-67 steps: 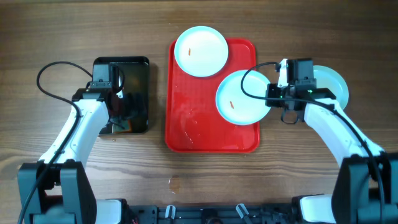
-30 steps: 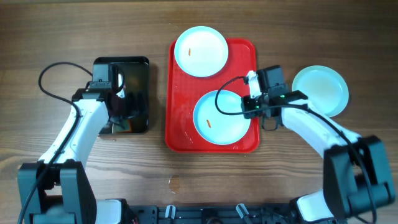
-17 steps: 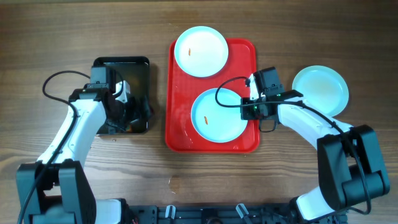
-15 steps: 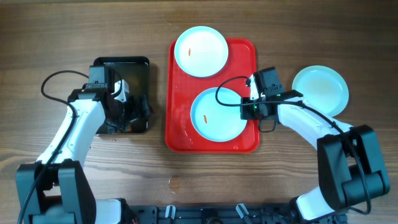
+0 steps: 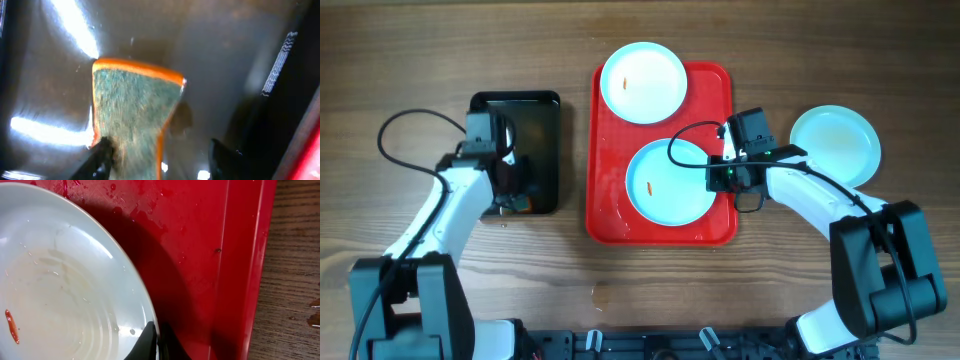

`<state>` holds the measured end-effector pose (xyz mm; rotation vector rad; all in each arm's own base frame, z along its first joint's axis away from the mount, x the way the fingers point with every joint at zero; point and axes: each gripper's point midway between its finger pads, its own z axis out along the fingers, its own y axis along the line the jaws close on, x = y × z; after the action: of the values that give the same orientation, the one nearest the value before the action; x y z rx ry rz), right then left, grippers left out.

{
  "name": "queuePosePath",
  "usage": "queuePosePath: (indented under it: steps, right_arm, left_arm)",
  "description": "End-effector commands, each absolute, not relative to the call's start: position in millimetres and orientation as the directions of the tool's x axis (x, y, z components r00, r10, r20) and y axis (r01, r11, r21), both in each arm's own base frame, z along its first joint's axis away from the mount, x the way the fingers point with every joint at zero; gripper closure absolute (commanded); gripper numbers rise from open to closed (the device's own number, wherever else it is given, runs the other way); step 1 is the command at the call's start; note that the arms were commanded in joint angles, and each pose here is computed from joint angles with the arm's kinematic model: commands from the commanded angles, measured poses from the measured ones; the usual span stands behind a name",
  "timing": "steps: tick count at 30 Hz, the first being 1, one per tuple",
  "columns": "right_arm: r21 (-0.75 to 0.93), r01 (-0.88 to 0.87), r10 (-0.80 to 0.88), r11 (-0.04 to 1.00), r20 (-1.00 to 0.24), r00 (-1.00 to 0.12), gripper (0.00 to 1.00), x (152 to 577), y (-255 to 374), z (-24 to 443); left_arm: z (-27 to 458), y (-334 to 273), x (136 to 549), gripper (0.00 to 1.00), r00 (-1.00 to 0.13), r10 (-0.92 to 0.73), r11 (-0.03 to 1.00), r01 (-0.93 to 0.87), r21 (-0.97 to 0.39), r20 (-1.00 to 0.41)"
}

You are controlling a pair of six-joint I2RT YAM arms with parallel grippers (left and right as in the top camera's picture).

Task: Clean dirty plates on tray and stack at the side
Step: 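Pick up the sponge from the water tray with the left gripper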

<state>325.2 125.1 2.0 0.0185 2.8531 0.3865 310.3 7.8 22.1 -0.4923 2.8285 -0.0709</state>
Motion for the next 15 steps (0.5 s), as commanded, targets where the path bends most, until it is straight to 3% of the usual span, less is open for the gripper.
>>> queuePosePath:
  steps: [1,2,3,6,15]
  right_arm:
    - [0.235,0.012,0.068,0.972,-0.233,-0.97,0.95,321,119,-6]
    - [0.236,0.012,0.068,0.972,-0.233,-0.97,0.95,321,119,-6]
    - [0.238,0.011,0.068,0.971,-0.232,-0.97,0.96,321,120,-6]
    - [0.242,0.01,0.068,0.97,-0.232,-0.97,0.95,321,120,-6]
    - [0.243,0.018,0.074,0.97,-0.227,-0.971,0.95,320,120,-6]
  left_arm:
    - [-14,14,291,0.7,-0.916,-0.34,0.94,-0.338,-0.048,-0.213]
    - [-16,14,292,0.91,-0.912,-0.351,0.936,-0.348,-0.051,-0.214]
    - [-17,14,293,0.96,-0.907,-0.363,0.932,-0.36,-0.054,-0.216]
    - [-9,12,301,0.96,-0.88,-0.412,0.911,-0.403,-0.089,-0.236]
    - [61,6,327,0.96,-0.882,-0.357,0.934,-0.33,-0.135,-0.309]
